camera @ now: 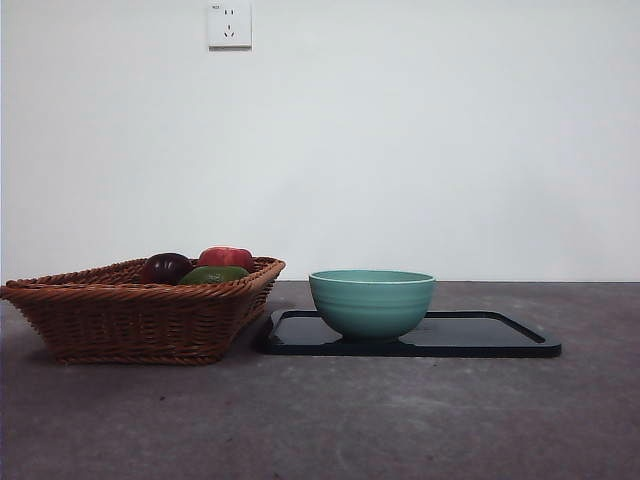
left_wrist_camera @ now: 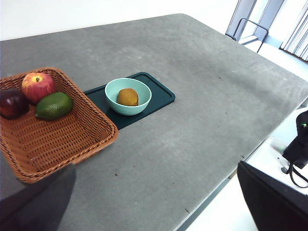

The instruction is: Pick up the wifruite, put it on the bowl, pick up the plate, put it on desk

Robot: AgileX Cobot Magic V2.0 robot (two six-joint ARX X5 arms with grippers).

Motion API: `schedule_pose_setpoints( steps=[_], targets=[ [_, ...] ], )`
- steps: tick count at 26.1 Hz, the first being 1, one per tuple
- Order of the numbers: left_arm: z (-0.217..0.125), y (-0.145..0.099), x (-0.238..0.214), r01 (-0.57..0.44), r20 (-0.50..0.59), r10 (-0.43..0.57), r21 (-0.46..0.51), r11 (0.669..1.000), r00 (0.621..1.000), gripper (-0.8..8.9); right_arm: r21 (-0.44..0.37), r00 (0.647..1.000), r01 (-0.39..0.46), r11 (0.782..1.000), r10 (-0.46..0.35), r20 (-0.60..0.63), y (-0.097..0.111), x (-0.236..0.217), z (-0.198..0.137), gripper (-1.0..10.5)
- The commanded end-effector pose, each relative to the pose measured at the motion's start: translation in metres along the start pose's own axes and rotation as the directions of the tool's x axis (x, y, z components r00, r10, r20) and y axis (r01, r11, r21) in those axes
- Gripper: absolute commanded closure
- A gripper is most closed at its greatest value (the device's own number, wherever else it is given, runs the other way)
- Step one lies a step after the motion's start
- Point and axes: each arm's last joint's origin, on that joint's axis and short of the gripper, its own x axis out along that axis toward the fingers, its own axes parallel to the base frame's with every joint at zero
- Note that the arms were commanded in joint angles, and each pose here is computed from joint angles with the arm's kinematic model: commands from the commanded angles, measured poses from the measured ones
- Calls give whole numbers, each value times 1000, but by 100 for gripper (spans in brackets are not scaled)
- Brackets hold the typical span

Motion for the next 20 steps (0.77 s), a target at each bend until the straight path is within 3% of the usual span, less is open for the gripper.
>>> schedule_pose_setpoints(
  steps=[1,7,11,20],
  targets=[
    [3,0,-2,12,25,-12,1,1000,1000,188,43,998,-19,999,22,-52,4,-13,-33,389],
    [3,0,-2,13,25,-12,-7,1000,1000,188,27,999,-23,999,23,28,8,-37,-121,389],
    [3,0,-2,14,25,-12,-63,998,1000,188,28,992,-50,998,46,117,11,-49,-159,389],
    [6,-2,2,20,17,-17,-191,981,1000,188,47,980,-62,997,52,191,13,-61,-178,389]
  ],
)
